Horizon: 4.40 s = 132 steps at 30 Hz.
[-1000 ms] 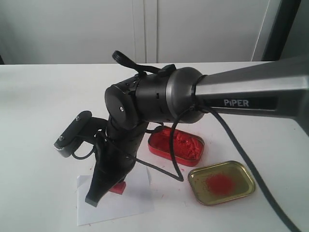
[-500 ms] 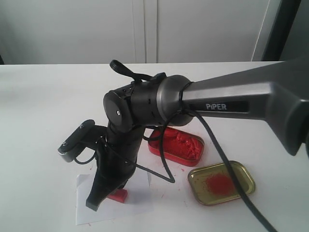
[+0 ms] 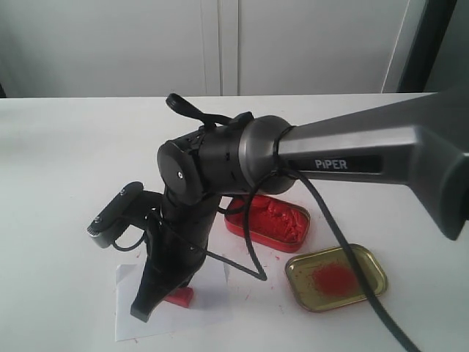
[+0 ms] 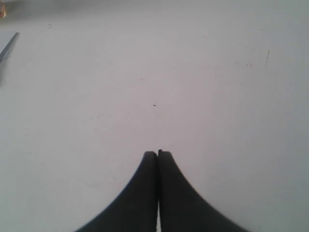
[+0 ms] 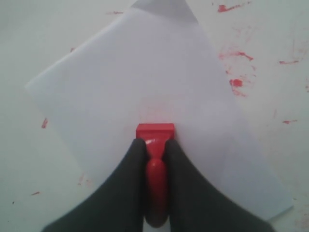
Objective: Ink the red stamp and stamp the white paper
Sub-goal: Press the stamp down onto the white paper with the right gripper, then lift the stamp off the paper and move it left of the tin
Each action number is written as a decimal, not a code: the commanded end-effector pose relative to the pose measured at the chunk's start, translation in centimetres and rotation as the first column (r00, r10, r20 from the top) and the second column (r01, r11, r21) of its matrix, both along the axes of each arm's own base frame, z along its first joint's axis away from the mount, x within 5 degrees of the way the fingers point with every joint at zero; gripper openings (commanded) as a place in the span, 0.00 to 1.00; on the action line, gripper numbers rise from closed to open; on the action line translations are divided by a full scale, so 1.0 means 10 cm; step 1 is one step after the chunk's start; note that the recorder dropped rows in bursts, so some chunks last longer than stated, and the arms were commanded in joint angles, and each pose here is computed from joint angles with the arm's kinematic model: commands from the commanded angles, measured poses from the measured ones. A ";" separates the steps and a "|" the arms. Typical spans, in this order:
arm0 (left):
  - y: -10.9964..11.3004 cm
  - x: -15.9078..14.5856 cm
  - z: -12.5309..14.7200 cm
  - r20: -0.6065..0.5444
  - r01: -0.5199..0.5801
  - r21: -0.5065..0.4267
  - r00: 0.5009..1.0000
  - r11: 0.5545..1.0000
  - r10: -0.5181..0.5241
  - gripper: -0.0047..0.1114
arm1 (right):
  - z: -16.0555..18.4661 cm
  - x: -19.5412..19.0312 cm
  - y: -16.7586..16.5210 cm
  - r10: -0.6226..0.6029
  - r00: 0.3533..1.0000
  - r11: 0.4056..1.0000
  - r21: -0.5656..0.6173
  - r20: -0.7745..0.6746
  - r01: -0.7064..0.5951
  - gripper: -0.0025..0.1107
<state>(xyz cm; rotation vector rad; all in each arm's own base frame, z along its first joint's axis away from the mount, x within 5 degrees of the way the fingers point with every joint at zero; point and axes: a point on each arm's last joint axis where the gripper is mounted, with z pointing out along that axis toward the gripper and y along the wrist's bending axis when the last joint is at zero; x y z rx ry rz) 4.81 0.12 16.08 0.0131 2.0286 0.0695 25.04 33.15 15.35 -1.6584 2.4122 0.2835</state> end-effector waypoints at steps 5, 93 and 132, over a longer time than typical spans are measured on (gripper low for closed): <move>0.00 0.00 -0.03 -0.012 -0.004 -0.002 1.000 1.000 0.004 0.04 | 0.11 0.01 -0.02 -0.012 0.999 0.999 0.042 0.044 0.010 0.02; 0.00 0.00 -0.03 -0.012 -0.004 -0.002 1.000 1.000 0.004 0.04 | 0.27 1.03 -0.65 -0.396 0.813 0.618 0.531 -0.426 0.580 0.02; 0.00 0.00 -0.03 -0.012 -0.004 -0.002 1.000 1.000 0.004 0.04 | -0.35 1.11 -0.46 -0.327 0.749 0.492 0.573 -0.576 0.656 0.02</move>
